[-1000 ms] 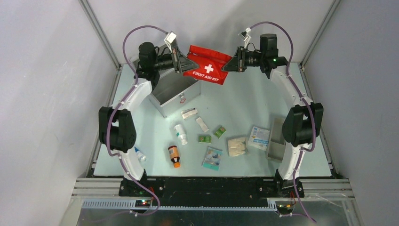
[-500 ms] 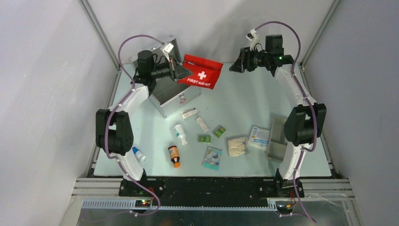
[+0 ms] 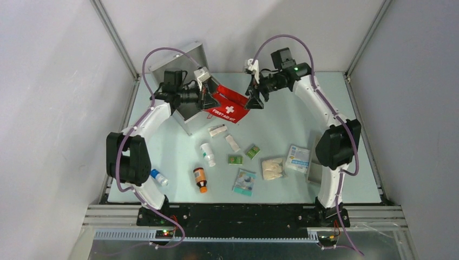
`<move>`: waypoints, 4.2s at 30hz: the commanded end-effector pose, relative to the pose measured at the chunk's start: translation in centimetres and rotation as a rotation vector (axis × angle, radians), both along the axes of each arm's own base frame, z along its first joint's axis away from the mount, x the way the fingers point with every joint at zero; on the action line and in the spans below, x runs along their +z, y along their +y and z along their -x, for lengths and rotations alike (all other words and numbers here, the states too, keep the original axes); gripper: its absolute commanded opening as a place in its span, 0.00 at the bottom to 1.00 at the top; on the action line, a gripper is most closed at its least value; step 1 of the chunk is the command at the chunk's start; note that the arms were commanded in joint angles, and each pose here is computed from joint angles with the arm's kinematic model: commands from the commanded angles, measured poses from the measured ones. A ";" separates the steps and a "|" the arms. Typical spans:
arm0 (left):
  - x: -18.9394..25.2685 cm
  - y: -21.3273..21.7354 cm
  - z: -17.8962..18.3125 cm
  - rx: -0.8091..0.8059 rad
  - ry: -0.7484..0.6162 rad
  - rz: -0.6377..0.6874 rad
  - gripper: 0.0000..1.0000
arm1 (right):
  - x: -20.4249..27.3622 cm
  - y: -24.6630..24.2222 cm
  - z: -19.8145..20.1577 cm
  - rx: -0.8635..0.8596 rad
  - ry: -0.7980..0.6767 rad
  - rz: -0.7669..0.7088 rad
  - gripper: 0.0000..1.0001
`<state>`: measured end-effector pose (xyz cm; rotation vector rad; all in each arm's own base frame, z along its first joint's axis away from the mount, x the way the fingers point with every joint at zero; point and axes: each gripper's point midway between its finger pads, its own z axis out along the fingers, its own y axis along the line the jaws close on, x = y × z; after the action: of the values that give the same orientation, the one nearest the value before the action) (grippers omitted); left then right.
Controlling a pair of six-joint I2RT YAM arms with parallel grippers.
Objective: Organize the medicine kit
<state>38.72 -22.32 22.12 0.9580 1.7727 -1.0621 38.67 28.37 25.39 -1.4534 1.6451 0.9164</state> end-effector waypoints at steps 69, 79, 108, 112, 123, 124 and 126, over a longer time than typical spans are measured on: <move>7.2 -3.0 -2.2 -0.101 -0.010 0.131 0.17 | -1.6 5.6 -2.6 0.010 0.050 -0.064 0.00; 6.6 -1.9 -3.5 0.033 -0.074 0.062 0.00 | 5.3 3.2 -7.3 -0.364 0.098 -0.200 0.71; 5.8 -2.7 -5.1 0.243 -0.261 -0.120 0.00 | 3.5 7.4 -5.1 -0.226 0.524 -0.310 0.47; 5.4 -3.0 -4.7 0.223 -0.251 -0.119 0.00 | 4.1 7.5 -5.3 -0.203 0.534 -0.343 0.51; 4.9 -3.8 -3.3 0.164 -0.257 -0.116 0.00 | 4.6 8.1 -5.9 -0.182 0.552 -0.385 0.44; 4.9 -3.8 -3.3 0.166 -0.257 -0.117 0.00 | 4.6 8.2 -5.9 -0.183 0.553 -0.384 0.41; 5.0 -3.8 -3.4 0.170 -0.261 -0.117 0.00 | 4.5 8.2 -5.9 -0.181 0.554 -0.382 0.36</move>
<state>43.59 -25.02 22.65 0.9010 1.8257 -0.6831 44.08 36.16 27.41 -0.7784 1.9115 1.5294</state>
